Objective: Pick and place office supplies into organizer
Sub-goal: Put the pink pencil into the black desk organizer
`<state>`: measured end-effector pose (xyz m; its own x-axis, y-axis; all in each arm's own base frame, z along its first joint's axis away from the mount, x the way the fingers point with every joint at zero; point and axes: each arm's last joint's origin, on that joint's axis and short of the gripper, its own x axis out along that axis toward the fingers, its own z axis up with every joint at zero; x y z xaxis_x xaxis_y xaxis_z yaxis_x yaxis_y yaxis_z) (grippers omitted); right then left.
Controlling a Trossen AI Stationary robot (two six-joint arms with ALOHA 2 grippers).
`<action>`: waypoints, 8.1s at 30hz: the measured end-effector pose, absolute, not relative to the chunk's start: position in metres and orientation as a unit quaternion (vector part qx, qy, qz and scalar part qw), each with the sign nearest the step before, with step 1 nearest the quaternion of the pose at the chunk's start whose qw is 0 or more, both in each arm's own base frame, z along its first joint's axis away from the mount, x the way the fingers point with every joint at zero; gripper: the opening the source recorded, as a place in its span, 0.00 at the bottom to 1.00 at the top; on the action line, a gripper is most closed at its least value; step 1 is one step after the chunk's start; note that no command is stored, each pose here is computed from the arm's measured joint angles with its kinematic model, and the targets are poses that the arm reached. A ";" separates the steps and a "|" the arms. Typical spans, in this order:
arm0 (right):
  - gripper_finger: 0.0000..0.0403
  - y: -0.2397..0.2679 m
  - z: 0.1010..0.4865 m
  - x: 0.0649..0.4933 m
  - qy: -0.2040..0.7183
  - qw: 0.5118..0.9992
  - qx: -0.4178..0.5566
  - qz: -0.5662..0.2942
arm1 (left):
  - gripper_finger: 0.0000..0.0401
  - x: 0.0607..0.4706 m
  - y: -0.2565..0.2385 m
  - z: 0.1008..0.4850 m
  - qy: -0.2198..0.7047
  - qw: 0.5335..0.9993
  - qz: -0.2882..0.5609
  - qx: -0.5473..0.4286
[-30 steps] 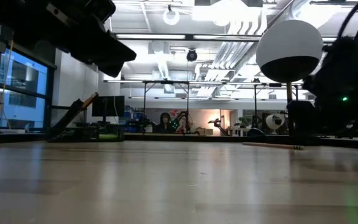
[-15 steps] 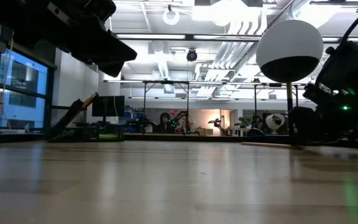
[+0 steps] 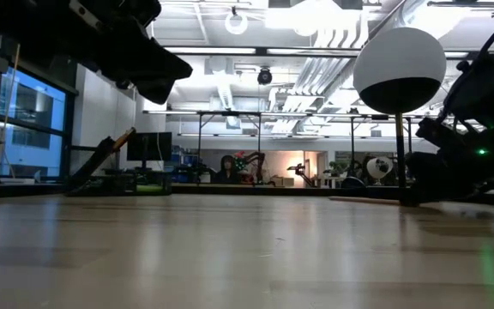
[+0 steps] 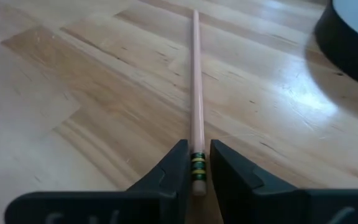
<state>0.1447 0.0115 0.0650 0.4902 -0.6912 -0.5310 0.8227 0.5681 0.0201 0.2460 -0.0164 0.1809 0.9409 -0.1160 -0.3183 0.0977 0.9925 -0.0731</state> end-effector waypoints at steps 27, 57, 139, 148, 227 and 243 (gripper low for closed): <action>0.10 0.032 0.035 0.158 0.204 0.859 0.075 -0.463 | 0.01 0.251 -0.017 0.165 0.198 0.978 -0.053 -0.030; 0.01 0.096 0.151 0.281 0.297 0.925 0.083 -0.224 | 0.01 0.271 -0.069 0.199 0.222 0.942 0.010 0.253; 0.34 0.174 0.241 0.299 0.194 0.970 -0.117 -0.085 | 0.00 0.293 -0.113 0.186 0.207 0.966 0.099 0.118; 0.34 0.176 0.266 0.313 0.078 0.987 -0.138 -0.020 | 0.01 0.260 -0.101 0.202 0.039 0.997 0.031 0.058; 0.14 0.129 0.243 0.374 -0.084 0.987 -0.093 0.099 | 0.01 0.249 -0.100 0.196 0.006 0.999 -0.031 0.025; 0.01 0.126 0.239 0.375 -0.061 0.991 -0.097 0.065 | 0.07 0.249 -0.098 0.193 0.019 0.999 -0.008 0.030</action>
